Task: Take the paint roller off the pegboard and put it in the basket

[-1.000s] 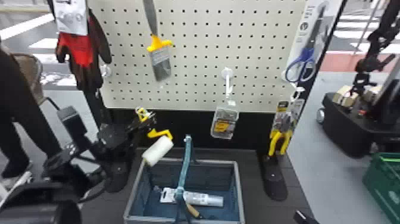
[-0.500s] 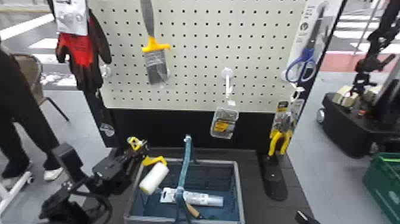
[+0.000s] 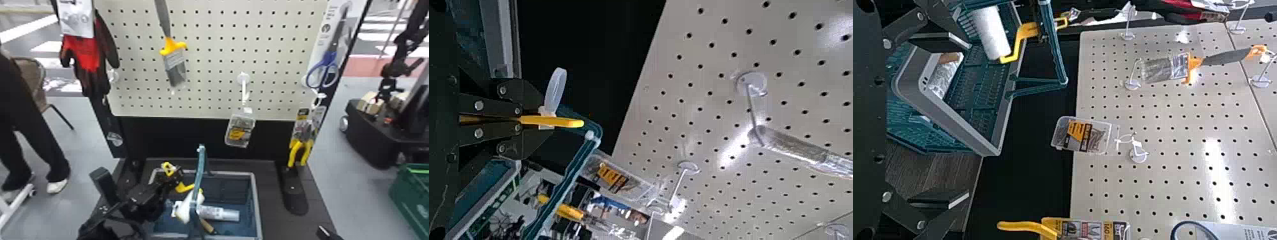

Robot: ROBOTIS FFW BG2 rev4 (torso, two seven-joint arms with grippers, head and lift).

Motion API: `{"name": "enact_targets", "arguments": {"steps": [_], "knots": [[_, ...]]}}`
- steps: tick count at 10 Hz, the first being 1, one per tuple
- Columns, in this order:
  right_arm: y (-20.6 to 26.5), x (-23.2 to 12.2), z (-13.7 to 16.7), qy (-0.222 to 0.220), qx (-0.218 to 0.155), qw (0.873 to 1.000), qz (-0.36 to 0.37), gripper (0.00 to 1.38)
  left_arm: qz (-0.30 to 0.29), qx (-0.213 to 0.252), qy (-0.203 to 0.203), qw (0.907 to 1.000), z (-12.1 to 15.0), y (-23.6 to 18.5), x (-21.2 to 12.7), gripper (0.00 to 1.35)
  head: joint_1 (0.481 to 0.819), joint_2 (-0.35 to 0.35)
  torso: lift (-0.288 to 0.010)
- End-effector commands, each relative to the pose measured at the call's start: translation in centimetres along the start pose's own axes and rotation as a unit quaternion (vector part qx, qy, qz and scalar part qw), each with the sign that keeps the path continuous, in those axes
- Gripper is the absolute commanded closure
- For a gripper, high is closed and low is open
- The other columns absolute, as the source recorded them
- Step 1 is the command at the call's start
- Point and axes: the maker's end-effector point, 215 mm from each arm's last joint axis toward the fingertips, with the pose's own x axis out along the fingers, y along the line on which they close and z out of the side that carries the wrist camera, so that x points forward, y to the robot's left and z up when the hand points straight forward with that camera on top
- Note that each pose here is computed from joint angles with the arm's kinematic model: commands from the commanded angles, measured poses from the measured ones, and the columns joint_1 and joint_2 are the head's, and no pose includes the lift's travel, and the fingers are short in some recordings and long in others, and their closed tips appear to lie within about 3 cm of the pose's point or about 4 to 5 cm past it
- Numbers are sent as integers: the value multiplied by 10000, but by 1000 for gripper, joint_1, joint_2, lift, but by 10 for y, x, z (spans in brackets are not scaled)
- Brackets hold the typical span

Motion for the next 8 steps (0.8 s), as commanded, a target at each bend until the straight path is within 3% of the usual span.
{"name": "enact_targets", "arguments": {"steps": [1, 2, 3, 4, 5, 8], "knots": [[0, 1, 1, -10, 2, 10000, 1, 251, -75, -55, 24, 10000, -10, -8, 7, 1216, 549, 0, -100], [0, 1, 1, -10, 2, 10000, 1, 251, -13, 15, -88, 10000, -8, -7, 6, 989, 549, 0, -100], [0, 0, 1, -10, 3, 10000, 4, 251, -16, 117, -98, 9999, -5, -8, 8, 559, 549, 0, -100], [0, 0, 0, 0, 1, 10000, 16, 251, -29, 205, -43, 9998, -4, -7, 11, 269, 549, 0, -100], [0, 1, 1, -11, 0, 10000, 22, 251, -37, 214, -52, 9998, -2, -7, 12, 105, 549, 0, -100], [0, 1, 1, -8, -6, 10000, 19, 251, -21, 262, -114, 9996, 2, -6, 12, 110, 549, 0, -100]]}}
